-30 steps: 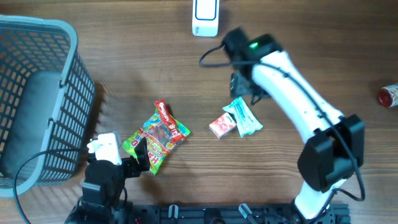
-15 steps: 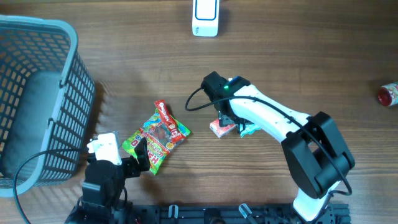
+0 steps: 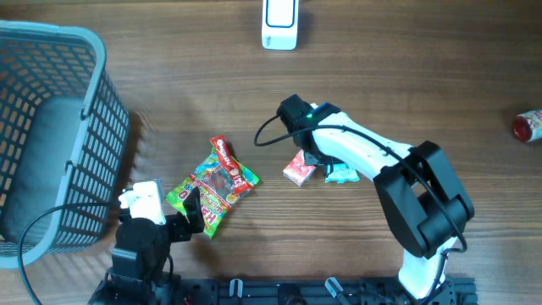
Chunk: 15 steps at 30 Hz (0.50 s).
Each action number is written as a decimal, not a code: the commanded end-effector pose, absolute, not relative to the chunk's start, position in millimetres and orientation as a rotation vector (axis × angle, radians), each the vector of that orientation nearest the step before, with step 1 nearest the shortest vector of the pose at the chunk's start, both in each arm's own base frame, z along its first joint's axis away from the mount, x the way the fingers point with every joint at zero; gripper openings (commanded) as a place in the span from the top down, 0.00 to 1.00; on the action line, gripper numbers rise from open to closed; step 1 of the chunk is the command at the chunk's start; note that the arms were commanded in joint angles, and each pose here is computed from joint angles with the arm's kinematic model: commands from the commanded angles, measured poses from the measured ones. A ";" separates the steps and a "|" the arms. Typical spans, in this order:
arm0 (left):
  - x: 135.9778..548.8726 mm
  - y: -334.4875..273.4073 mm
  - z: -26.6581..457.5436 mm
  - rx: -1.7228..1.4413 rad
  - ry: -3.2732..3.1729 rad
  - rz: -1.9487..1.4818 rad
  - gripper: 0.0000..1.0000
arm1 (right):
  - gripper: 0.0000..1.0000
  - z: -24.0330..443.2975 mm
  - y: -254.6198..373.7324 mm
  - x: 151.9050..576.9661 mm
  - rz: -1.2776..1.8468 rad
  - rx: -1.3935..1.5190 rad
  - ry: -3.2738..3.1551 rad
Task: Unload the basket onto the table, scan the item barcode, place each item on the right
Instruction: 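Move the right gripper to the teal wipes pack and grasp it, then lift the wipes pack with the right gripper toward the scanner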
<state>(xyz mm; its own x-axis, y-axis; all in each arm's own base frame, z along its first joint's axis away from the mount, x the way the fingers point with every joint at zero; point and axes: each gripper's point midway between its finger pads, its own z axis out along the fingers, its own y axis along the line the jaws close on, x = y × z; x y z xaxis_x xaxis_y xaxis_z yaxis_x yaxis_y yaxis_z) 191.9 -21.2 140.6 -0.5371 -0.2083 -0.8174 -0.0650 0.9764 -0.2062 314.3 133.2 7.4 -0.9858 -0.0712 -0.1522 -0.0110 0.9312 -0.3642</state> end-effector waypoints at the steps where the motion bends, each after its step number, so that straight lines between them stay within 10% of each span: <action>1: 191.7 -22.2 138.2 -0.196 2.137 -0.197 0.00 | 0.93 -14.9 120.0 300.1 -0.551 0.038 3.042; 7: 191.7 -22.2 138.2 -0.196 2.137 -0.197 0.00 | 0.96 12.6 192.5 281.4 0.170 -0.205 3.304; 15: 191.7 -22.2 138.2 -0.196 2.137 -0.197 0.00 | 0.96 160.5 281.4 242.4 1.488 -0.706 3.051</action>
<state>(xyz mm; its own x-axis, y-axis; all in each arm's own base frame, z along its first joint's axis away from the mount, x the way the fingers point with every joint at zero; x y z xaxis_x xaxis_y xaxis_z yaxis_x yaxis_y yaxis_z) 192.0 -21.3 140.7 -0.5369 -0.2082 -0.8175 -0.0645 0.9764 -0.2063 254.0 233.3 93.5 -0.9056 -0.3356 0.2595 -0.1863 0.8642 0.4674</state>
